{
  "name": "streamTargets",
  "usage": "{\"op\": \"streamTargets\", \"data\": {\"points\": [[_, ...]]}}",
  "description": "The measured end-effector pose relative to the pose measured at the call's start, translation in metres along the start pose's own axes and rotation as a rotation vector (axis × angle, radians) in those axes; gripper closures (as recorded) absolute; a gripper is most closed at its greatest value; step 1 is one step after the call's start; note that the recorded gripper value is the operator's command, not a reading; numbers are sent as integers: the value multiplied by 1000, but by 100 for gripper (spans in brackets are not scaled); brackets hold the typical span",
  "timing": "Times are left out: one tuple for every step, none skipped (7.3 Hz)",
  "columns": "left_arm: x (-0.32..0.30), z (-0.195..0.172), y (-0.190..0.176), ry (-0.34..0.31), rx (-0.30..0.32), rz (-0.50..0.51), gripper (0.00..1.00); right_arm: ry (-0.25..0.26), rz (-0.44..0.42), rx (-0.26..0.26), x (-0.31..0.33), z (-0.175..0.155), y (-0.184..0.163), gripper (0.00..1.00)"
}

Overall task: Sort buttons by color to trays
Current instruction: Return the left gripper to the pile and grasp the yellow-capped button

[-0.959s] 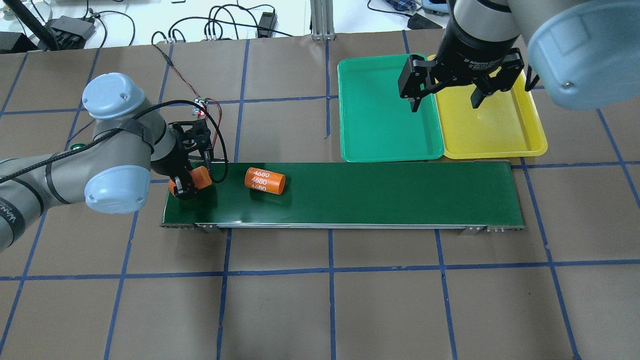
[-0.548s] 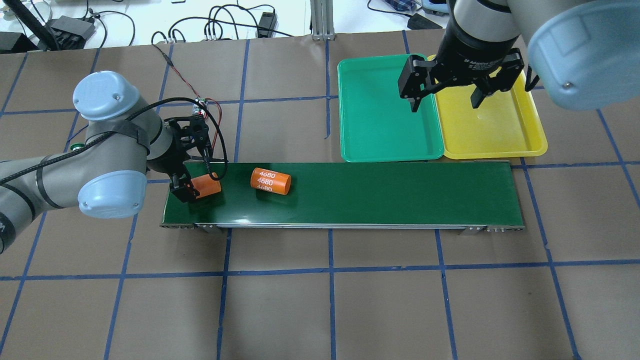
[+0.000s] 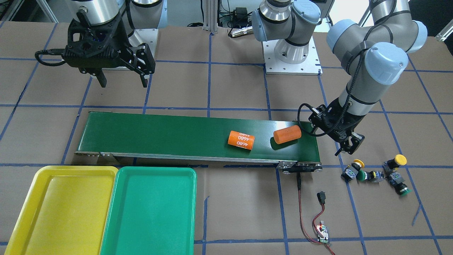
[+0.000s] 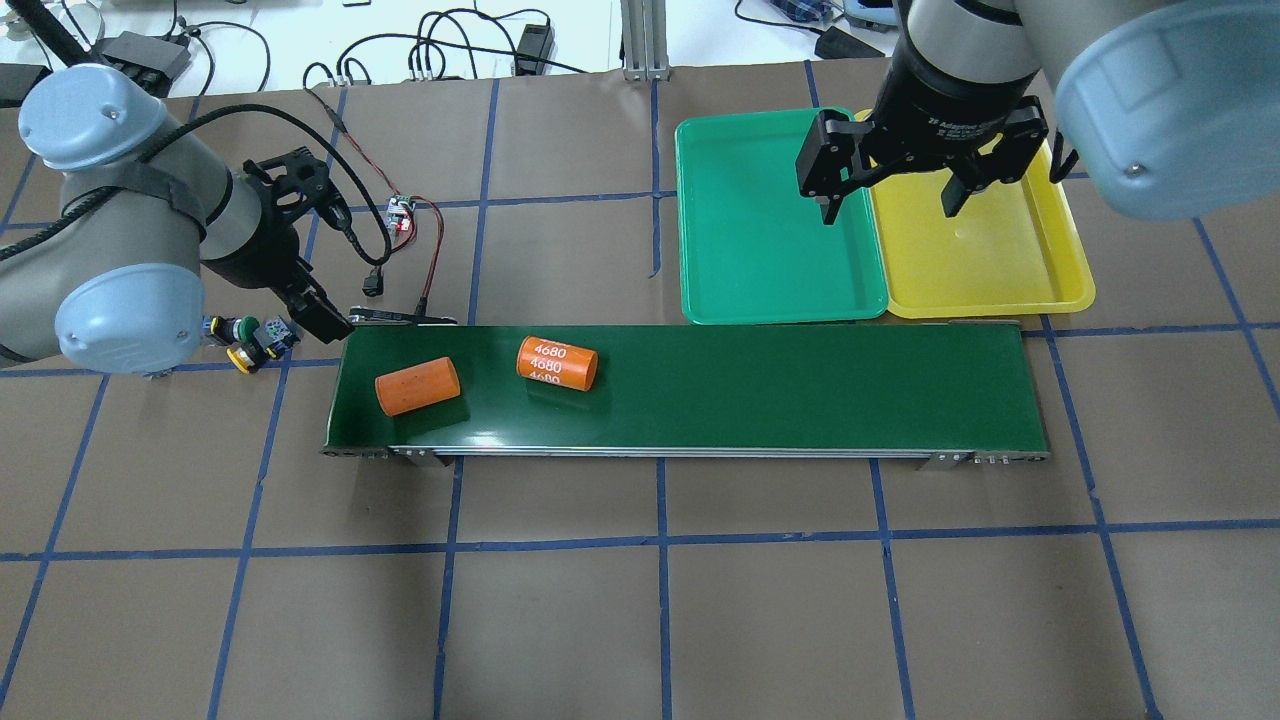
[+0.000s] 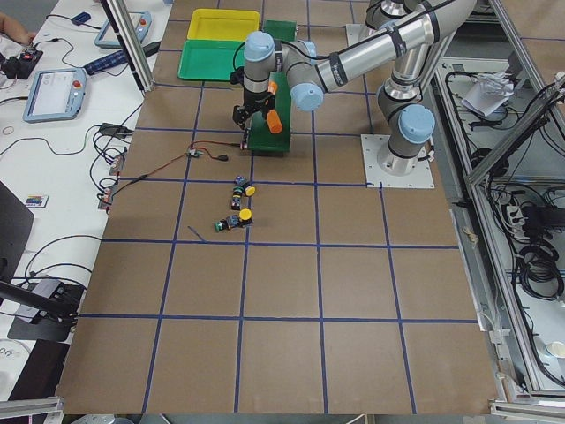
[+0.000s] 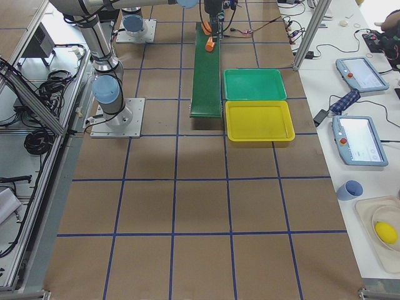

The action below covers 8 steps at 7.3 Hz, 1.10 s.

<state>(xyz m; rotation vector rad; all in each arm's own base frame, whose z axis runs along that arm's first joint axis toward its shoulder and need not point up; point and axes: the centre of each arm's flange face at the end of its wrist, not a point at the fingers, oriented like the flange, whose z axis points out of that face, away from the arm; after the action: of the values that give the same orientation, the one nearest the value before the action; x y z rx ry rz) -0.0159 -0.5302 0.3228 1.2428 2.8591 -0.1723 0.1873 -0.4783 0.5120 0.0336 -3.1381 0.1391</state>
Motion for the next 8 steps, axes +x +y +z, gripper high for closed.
{"op": "streamTargets", "data": {"points": [[-11, 1, 6, 0, -7, -167, 0, 0, 0, 0, 0, 0, 0, 0], [-27, 4, 22, 7, -19, -321, 0, 0, 0, 0, 0, 0, 0, 0], [-51, 9, 50, 14, -40, -451, 0, 0, 0, 0, 0, 0, 0, 0], [-79, 12, 81, 10, -63, -546, 0, 0, -1, 0, 0, 0, 0, 0], [-109, 12, 105, -6, -83, -613, 0, 0, -1, 0, 0, 0, 0, 0], [-135, 13, 119, -21, -95, -670, 0, 0, 0, 0, 0, 0, 0, 0], [-154, 18, 130, -26, -103, -741, 0, 0, 0, 0, 0, 0, 0, 0], [-168, 25, 142, -23, -109, -807, 0, 0, 0, 0, 0, 0, 0, 0]]}}
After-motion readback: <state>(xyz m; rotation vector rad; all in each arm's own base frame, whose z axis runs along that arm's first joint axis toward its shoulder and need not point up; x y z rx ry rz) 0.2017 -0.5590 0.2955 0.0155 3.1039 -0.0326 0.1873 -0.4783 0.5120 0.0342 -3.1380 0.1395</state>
